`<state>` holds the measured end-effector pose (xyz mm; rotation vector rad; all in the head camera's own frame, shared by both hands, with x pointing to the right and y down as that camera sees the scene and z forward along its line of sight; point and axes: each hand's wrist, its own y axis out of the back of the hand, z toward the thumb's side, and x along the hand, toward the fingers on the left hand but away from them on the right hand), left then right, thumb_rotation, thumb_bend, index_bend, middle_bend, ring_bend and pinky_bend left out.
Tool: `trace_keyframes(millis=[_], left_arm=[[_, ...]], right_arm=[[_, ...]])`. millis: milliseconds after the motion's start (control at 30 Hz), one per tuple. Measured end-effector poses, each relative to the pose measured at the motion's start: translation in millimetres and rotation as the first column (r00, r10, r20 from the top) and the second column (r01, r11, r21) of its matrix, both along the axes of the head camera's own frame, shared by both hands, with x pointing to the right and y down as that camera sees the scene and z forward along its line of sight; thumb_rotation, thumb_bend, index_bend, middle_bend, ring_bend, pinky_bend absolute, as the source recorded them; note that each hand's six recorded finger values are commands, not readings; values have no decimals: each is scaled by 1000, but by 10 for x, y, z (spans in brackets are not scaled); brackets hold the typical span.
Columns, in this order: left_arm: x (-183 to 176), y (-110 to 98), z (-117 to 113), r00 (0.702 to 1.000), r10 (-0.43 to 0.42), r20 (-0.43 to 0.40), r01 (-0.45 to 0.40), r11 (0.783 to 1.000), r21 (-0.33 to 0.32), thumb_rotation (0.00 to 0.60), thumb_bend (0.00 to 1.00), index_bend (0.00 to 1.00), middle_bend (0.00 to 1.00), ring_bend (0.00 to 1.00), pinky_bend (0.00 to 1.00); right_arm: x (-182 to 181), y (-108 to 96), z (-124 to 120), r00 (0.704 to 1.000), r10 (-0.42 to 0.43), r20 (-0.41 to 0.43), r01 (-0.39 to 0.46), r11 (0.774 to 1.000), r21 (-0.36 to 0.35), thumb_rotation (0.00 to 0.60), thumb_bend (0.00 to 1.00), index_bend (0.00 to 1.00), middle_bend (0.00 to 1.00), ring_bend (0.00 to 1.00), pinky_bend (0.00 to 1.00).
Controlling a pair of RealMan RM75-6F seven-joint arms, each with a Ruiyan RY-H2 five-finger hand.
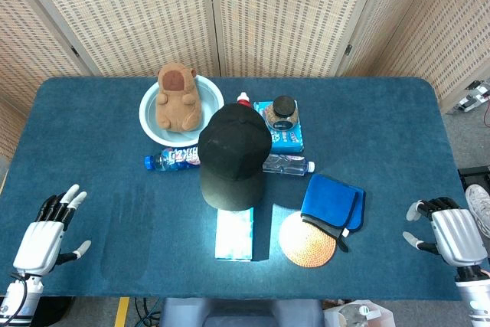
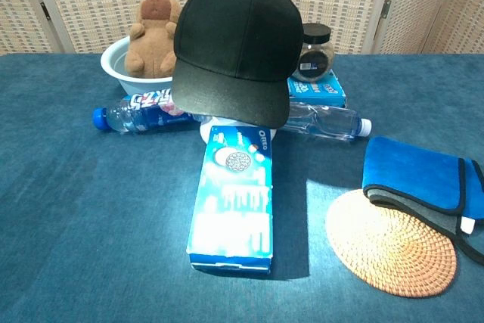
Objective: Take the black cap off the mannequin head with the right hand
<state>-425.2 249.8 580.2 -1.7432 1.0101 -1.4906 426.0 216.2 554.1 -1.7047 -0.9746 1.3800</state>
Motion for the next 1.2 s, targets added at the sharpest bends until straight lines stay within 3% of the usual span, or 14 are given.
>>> trace_keyframes(millis=[367,633,800,867,1033,1200], left_arm=[[7,7,-8,1000,1,-2,-1,1000,1,600,193,42,0,20,0],[31,0,-7,1000,7,-3,-7,1000,1,600,192,42,0,20,0],[25,1,-21,1000,5,1,-5,1000,2,600,193,42,0,20,0],[23,1,-29,1000,4,3,-4,1000,4,600,193,42,0,20,0],[9,7,-41,1000,1,8,-1,1000,4,600,193,42,0,20,0],[4,7,-49,1000,0,9,0,1000,6,600,193,42,0,21,0]], right_arm=[[-141,-51,25,998,-62,20,62,998,1,600,0,578,558,466,382],[-576,-205,123,971,-229,66,228,973,15,600,0,578,538,452,382],[-979,-327,192,928,-361,91,356,932,62,600,0,578,468,371,357],[-1124,-360,227,910,-402,99,396,915,78,600,0,564,415,320,302],[-1545,-430,328,851,-515,103,501,855,131,600,0,469,306,207,183],[-1906,-476,414,795,-603,73,583,791,186,600,0,392,248,139,124]])
